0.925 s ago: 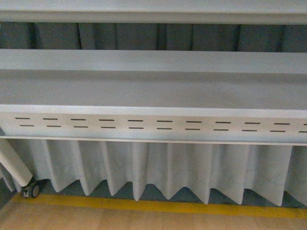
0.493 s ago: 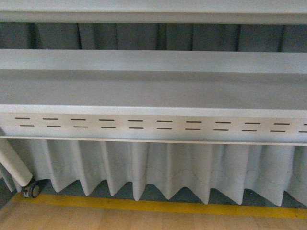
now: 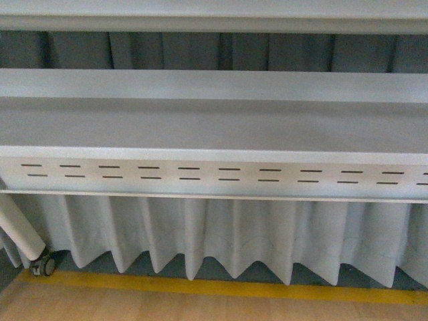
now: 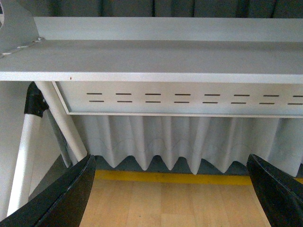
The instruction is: Wind up and store yellow beetle toy
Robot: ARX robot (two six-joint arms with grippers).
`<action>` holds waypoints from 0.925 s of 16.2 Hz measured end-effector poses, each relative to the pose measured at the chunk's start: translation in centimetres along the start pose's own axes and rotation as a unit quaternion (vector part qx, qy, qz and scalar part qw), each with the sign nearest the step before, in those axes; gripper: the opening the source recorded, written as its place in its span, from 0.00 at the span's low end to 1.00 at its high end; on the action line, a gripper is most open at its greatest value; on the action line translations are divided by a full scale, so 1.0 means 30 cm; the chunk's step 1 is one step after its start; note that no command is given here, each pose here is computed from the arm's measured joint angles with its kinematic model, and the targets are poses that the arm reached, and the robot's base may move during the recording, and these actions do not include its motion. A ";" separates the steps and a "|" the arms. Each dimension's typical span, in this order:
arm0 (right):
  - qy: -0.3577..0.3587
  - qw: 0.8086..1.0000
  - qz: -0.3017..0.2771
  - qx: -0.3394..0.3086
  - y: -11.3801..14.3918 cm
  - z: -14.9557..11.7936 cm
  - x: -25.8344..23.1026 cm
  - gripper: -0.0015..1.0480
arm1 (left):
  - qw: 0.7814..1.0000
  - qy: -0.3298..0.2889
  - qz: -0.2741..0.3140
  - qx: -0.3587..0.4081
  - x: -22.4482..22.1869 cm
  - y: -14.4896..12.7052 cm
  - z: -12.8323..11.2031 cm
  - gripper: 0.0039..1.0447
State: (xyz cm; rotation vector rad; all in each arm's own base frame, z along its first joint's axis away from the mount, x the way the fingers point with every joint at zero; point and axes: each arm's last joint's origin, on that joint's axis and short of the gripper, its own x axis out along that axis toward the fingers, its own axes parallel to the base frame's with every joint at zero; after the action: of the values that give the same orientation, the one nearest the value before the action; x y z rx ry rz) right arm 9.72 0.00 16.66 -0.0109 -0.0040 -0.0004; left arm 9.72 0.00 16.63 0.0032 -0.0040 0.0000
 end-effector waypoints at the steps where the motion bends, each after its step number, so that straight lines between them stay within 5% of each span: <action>1: 0.000 1.000 0.000 0.000 0.000 0.000 0.000 0.94 | 1.000 0.000 0.000 0.000 0.000 0.000 0.000 0.94; 15: 0.000 1.000 0.000 0.000 0.000 0.000 0.000 0.94 | 1.000 0.000 0.000 0.000 0.000 0.000 0.000 0.94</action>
State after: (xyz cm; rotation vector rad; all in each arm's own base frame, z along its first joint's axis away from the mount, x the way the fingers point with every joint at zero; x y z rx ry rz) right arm 9.72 0.00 16.66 -0.0109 -0.0040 -0.0004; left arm 9.72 0.00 16.63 0.0032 -0.0044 0.0000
